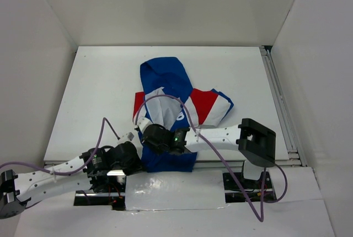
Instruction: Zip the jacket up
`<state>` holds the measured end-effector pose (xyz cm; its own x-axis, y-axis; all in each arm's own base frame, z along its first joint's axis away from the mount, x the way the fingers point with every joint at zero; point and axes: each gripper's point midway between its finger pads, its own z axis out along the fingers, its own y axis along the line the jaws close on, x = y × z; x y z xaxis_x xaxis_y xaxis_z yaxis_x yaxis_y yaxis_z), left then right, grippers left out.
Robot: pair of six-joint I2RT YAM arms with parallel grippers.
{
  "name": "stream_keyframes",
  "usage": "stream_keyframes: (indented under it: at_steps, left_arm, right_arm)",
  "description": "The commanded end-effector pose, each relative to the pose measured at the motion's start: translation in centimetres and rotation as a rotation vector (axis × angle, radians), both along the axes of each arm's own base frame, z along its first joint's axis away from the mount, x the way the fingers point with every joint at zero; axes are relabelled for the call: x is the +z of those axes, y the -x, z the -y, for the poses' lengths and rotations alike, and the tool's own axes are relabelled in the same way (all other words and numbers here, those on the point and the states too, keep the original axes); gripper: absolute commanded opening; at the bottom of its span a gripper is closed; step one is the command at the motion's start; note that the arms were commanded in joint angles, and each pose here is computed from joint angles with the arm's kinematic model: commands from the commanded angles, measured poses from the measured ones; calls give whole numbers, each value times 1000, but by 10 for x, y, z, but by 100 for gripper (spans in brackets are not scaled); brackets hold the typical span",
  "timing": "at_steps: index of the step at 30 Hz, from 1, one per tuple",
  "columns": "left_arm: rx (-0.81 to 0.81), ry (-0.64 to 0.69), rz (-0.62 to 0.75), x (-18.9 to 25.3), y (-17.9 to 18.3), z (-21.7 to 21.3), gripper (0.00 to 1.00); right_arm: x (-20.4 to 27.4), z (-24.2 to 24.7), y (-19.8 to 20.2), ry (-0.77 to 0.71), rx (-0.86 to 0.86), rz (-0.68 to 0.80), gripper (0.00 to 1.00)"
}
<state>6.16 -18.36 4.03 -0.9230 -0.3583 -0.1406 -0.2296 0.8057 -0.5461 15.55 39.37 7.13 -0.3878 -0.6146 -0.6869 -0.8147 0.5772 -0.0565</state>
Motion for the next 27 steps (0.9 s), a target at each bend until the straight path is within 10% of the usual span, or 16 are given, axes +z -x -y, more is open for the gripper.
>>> stream_keyframes:
  at_steps: [1,27]
  left_arm:
    - [-17,-2,4,-1,1,0,0]
    - [-16,-11,10,-1,0,-1,0]
  right_arm:
    - [16,-14,-6,-35,-19,36,42]
    - [-39,8,-5,183,-144,-4,50]
